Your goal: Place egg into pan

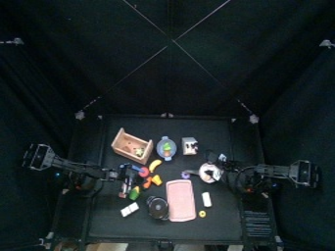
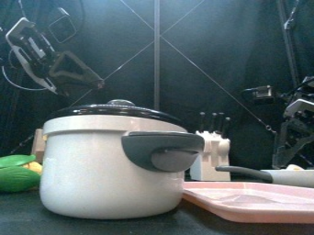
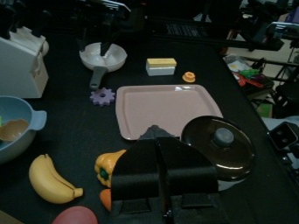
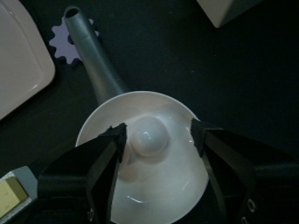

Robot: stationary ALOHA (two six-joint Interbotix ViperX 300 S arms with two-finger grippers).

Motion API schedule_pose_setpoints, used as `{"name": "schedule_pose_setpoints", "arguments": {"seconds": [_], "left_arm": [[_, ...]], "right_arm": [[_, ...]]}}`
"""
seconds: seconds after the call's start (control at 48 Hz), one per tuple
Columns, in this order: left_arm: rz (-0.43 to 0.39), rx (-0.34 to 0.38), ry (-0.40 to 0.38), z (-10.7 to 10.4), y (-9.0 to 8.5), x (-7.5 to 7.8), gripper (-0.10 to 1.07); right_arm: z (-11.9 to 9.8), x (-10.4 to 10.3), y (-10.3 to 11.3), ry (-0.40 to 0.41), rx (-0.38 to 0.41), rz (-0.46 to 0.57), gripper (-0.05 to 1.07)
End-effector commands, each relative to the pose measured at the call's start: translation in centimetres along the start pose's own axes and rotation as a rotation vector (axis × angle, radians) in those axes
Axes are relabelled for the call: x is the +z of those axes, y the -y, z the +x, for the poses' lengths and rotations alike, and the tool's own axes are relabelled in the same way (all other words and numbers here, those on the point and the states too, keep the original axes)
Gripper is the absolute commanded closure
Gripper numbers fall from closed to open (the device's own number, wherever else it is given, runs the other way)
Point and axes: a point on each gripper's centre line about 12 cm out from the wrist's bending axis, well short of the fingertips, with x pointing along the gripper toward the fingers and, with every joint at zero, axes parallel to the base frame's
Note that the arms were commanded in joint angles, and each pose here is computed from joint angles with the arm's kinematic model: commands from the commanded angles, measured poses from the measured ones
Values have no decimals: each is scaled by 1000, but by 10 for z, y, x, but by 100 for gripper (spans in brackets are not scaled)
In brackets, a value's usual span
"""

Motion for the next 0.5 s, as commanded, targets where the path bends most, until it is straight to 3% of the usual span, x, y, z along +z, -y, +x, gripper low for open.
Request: {"name": "schedule_pose_setpoints", "arguments": {"seconds": [0.0,0.479], "left_arm": [[-1,-3,21,1,1,5,100],[-1,-3,18,1,1,4,100]], "right_arm": [[-2,10,-2,33,5,-3,10],[-2,10,-3,34,11,-6,10]]}}
